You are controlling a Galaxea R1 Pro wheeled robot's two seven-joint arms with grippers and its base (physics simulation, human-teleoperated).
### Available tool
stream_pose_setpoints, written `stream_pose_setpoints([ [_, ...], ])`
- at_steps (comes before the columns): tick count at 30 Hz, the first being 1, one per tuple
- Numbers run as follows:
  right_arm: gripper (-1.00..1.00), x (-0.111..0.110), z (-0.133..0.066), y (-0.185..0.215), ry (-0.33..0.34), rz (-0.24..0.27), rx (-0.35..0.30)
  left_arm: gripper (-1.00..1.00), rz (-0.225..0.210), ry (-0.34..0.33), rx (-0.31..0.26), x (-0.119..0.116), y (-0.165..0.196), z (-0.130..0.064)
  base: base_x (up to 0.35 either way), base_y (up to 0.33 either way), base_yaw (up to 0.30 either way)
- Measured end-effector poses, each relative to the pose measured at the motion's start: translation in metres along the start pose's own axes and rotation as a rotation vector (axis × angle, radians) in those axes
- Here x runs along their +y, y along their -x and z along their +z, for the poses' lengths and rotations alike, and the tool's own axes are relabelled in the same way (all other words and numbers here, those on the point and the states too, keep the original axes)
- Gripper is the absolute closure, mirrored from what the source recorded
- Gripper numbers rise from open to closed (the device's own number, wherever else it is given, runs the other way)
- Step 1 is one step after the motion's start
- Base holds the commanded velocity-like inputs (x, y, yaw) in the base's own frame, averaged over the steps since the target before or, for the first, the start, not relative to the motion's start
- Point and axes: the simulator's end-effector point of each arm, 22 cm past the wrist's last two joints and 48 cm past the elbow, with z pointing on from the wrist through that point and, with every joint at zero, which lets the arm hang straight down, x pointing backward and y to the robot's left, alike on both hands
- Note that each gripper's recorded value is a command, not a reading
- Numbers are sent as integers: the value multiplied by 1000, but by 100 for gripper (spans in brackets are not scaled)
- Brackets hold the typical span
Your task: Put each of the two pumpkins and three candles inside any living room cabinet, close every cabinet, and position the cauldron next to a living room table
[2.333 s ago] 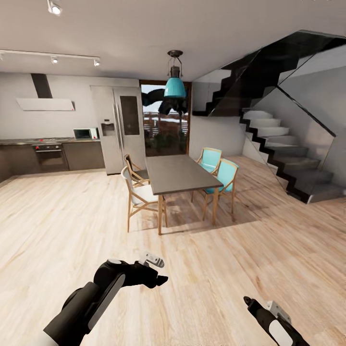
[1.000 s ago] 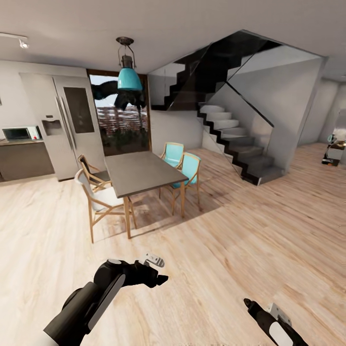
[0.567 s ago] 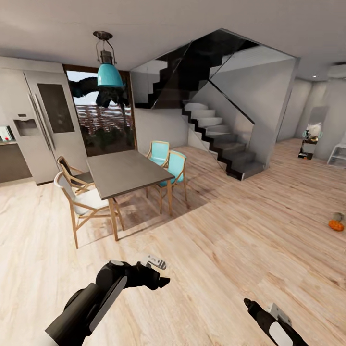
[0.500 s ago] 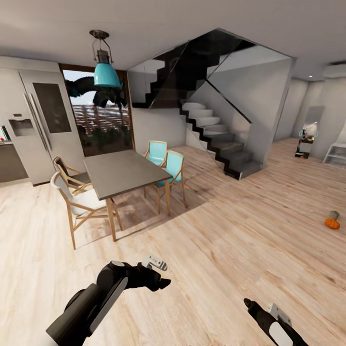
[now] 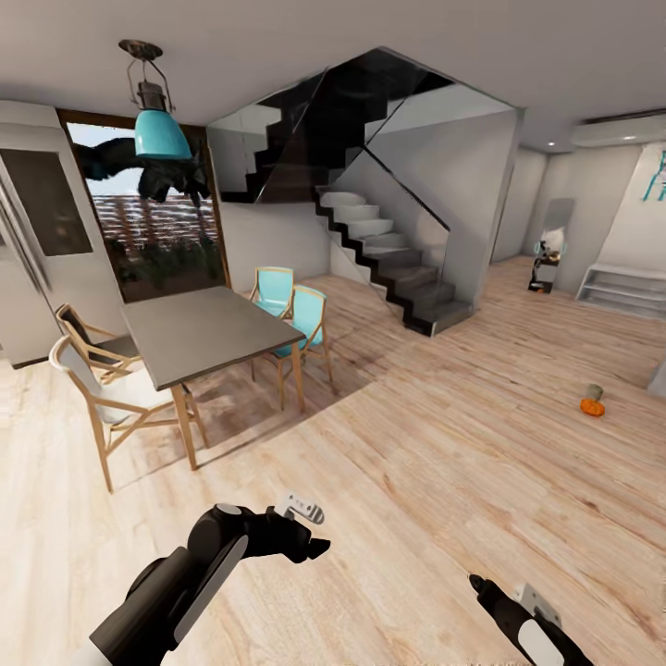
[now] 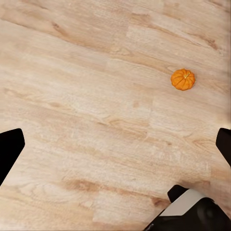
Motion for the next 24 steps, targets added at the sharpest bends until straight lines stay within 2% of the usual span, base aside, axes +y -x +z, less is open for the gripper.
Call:
stream_pose_setpoints([
  [24, -100, -9, 5, -10, -19, -4, 21, -100, -14, -9, 21, 2, -10, 9, 0, 0, -193],
])
